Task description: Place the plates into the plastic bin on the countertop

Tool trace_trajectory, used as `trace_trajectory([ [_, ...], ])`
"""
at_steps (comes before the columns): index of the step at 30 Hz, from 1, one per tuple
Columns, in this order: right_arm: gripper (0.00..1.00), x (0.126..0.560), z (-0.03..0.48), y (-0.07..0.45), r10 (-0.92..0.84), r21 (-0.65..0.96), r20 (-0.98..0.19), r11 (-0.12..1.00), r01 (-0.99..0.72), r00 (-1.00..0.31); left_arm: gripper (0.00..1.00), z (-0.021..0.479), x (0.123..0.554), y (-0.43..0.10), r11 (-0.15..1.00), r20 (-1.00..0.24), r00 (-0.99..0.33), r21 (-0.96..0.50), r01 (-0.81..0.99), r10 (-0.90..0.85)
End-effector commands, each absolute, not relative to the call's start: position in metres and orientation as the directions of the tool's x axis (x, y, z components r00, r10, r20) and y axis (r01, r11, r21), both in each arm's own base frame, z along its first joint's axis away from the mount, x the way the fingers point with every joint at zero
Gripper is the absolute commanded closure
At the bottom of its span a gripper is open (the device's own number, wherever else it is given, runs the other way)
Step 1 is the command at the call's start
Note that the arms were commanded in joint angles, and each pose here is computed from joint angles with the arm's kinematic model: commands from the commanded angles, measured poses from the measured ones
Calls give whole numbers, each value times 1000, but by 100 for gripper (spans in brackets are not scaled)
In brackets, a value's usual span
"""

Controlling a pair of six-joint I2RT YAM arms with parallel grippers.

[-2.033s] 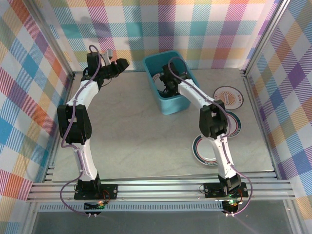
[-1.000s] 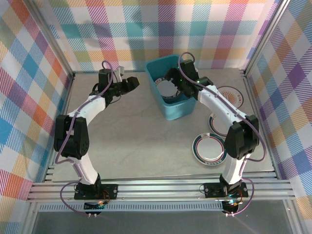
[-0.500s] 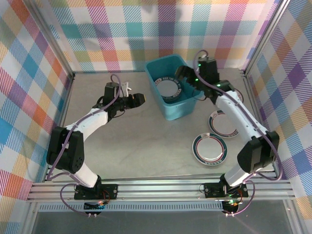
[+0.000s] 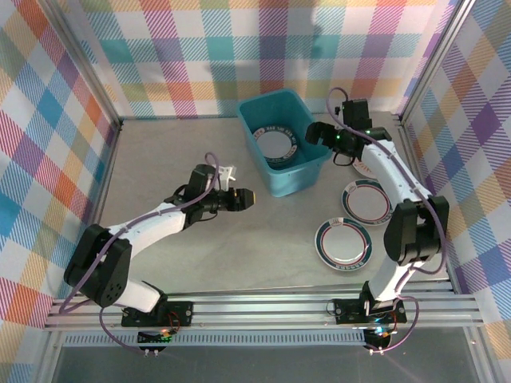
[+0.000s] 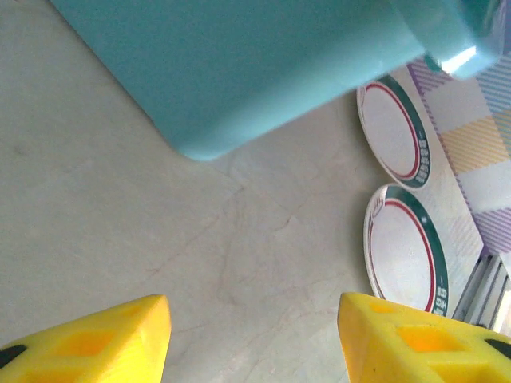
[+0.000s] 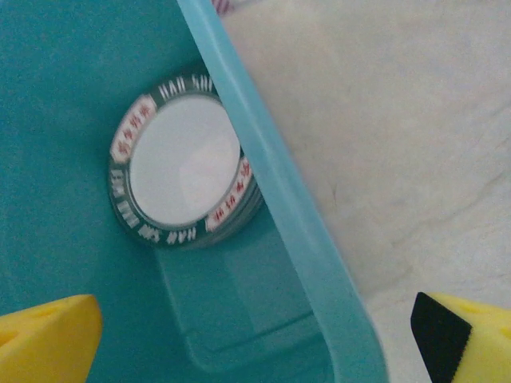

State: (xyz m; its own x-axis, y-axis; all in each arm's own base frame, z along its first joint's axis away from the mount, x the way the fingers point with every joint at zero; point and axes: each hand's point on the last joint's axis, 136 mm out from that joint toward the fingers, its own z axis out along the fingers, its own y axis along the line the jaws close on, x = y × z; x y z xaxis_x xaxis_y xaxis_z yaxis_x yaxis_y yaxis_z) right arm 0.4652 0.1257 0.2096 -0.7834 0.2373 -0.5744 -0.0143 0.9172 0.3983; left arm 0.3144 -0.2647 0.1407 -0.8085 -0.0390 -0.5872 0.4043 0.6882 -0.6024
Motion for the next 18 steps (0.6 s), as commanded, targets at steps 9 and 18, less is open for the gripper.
trace_trajectory([
  [9, 6, 439, 224, 176, 195, 610, -496, 772, -180, -847, 43, 137, 286, -326, 616, -593, -802, -607, 503, 70],
  [18, 8, 410, 228, 214, 107, 645, -467, 721, -255, -878, 43, 122, 262, -372, 559, -568, -802, -610, 562, 186],
])
